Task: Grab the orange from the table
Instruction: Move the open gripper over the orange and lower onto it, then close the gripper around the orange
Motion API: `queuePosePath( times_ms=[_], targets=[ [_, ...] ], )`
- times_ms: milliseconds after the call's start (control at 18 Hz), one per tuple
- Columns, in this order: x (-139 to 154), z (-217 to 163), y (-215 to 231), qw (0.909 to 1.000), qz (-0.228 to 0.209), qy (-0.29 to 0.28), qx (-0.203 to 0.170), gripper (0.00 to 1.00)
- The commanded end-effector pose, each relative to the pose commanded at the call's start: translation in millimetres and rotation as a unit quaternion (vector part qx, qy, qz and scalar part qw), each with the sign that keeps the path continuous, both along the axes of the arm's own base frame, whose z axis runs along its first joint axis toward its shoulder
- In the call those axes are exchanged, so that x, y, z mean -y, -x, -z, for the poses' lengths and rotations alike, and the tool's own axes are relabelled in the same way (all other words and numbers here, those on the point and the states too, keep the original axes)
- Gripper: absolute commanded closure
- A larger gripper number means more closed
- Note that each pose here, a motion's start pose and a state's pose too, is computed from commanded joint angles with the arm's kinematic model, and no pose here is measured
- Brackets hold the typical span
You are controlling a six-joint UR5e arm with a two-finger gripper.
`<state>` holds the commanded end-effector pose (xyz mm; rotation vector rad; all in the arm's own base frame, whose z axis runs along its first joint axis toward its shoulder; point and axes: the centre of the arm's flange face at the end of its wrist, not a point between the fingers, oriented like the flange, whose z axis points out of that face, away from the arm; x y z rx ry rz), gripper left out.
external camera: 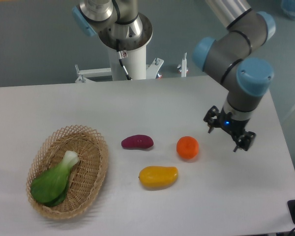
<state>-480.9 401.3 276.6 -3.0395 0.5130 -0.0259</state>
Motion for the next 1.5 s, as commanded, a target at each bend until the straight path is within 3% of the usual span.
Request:
queuePosePath(
  times_ms=[389,667,1000,1500],
  targets=[
    [-7.7,34.2,-40.8,0.9996,0.019,0.013,0.019,0.0],
    [-21.8,48.6,-58.2,0.9999,0.003,0.011,0.009,0.0],
    [-31.3,61.4,-58.3,0.9999,-0.005,0.012,-0.006,0.0],
    [-44.7,83.0,-60.1,0.9964,-0.015,0.053,-0.064,0.0]
  ],
)
